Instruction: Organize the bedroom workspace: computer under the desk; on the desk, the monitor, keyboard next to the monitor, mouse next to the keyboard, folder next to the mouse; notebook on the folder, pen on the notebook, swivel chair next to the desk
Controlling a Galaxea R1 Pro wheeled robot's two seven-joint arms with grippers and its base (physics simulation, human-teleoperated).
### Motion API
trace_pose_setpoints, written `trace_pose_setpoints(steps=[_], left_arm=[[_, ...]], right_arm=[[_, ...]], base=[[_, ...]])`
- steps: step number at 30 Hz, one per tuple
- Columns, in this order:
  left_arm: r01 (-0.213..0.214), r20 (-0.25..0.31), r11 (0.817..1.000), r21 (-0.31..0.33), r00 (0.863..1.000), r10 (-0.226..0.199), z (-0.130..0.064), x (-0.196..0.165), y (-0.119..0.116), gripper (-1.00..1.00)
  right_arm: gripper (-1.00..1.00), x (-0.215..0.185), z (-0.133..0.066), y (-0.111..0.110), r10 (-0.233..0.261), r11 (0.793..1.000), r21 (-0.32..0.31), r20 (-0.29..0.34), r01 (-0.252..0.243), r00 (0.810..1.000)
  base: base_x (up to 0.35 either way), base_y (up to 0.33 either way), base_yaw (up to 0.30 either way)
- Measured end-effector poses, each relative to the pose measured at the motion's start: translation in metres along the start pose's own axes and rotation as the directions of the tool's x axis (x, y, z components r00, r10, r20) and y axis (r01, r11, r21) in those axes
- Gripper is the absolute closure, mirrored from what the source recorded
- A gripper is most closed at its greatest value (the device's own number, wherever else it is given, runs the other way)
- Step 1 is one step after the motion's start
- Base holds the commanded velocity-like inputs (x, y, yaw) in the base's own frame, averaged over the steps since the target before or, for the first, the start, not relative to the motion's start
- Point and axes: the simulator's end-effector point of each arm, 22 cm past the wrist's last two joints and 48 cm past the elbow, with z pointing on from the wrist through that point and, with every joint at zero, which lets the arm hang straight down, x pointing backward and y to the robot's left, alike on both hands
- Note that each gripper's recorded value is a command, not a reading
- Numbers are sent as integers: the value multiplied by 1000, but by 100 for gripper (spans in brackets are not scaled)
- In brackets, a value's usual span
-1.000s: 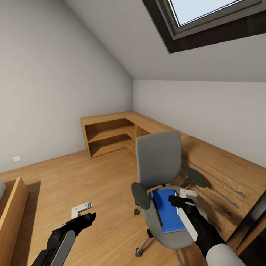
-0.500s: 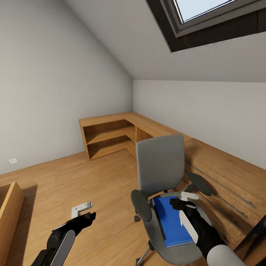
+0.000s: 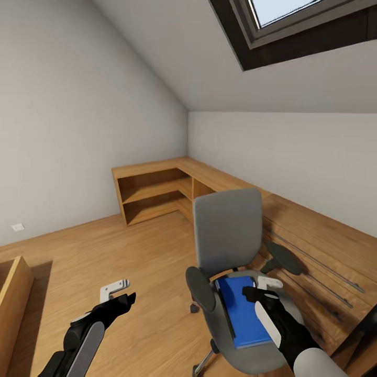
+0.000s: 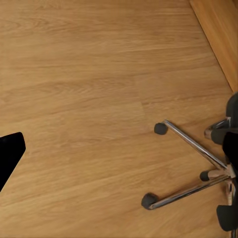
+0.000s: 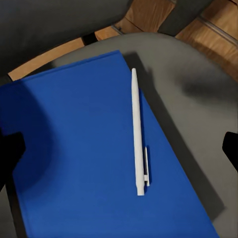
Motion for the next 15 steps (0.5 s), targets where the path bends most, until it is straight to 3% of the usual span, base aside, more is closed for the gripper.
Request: trace_pose_setpoints(steps=[15], left_arm=[[-1, 1, 1000, 0, 1000, 1, 17, 19, 6, -100]], right_arm=[[-100, 23, 19, -4, 0, 1000, 8, -4, 0, 1000]], base=[[0, 0, 0]])
